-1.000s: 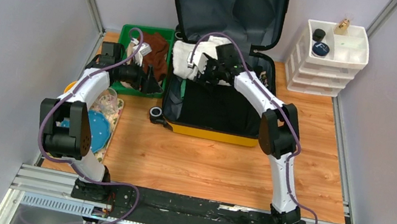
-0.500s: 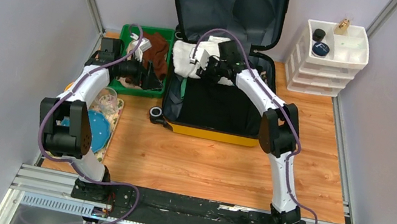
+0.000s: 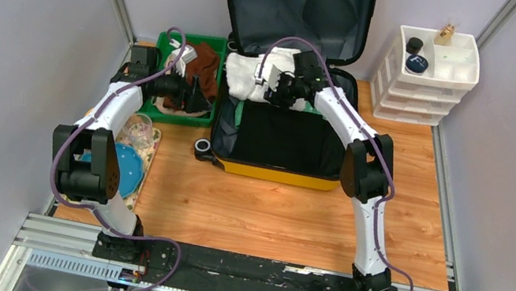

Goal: Open, take out, and arrange the luggage

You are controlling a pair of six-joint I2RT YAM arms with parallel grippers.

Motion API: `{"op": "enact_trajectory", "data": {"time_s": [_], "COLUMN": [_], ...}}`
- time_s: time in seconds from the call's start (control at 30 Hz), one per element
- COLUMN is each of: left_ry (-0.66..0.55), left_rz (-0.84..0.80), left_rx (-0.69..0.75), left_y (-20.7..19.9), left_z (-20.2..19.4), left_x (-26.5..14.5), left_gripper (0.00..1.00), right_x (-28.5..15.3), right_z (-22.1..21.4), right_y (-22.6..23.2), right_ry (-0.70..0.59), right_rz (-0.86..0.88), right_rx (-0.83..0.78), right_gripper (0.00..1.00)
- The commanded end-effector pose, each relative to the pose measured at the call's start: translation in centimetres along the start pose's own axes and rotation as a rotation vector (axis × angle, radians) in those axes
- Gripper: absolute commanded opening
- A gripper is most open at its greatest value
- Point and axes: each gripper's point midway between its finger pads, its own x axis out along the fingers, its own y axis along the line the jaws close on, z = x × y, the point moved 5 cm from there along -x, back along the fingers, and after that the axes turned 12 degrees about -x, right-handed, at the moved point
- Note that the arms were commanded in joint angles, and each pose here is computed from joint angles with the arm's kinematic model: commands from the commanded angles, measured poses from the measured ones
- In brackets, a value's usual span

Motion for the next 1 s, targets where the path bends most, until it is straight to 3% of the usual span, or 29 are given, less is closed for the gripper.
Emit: {"op": "enact_trajectory", "data": {"time_s": [0.0, 0.1, 0.13, 0.2, 0.23, 0.27, 0.53, 0.6, 0.8, 0.93, 0.97], "left_ry": [-0.031, -0.034, -0.037, -0.045, -0.053, -0.059, -0.239, -0.294, -0.278, -0.198, -0.184], "left_rz": [-0.015, -0.013, -0.010, -0.006, -0.005, -0.004, -0.024, -0.046, -0.074, -0.164, -0.194], "left_rx": [0.046, 0.060, 0.066, 0.082, 0.092, 0.095, -0.199, -0.050, 0.504, 0.758, 0.878], "left_y": [-0.5, -0.6, -0.6, -0.5, -0.5, -0.5, -1.2, -2.2, -4.7, -6.6, -7.3], "left_z": [1.5, 1.7, 1.9, 2.3, 2.8, 3.1, 6.3, 6.9, 7.4, 6.5, 6.3], "left_x": [-0.4, -0.5, -0.6, -0.5, -0.5, -0.5, 0.3, -0.1, -0.8, 0.2, 0.8], "left_gripper": [0.92, 0.92, 0.92, 0.92, 0.92, 0.93, 0.93, 0.93, 0.93, 0.93, 0.93], "right_x": [-2.4, -2.4, -2.6, -3.4, -3.8, -4.5, -7.8, -7.8, -8.6, -8.5, -8.4], "right_z": [-0.4, -0.7, -0.5, 0.6, 1.3, 2.3, 8.5, 9.3, 11.2, 12.4, 12.4], "right_y": [-2.5, -2.8, -3.1, -4.1, -4.3, -5.0, -5.7, -4.7, -1.3, 1.3, 1.7], "right_ry": [0.046, 0.059, 0.058, 0.025, 0.004, -0.024, -0.194, -0.195, -0.219, -0.226, -0.226], "right_rz": [-0.066, -0.073, -0.081, -0.109, -0.118, -0.138, -0.177, -0.145, -0.040, 0.041, 0.055], "right_rx": [-0.104, -0.148, -0.148, -0.116, -0.094, -0.084, 0.098, 0.117, 0.144, 0.143, 0.153], "right_gripper": [0.53, 0.42, 0.30, 0.19, 0.05, 0.00, 0.00, 0.00, 0.00, 0.00, 0.00]}}
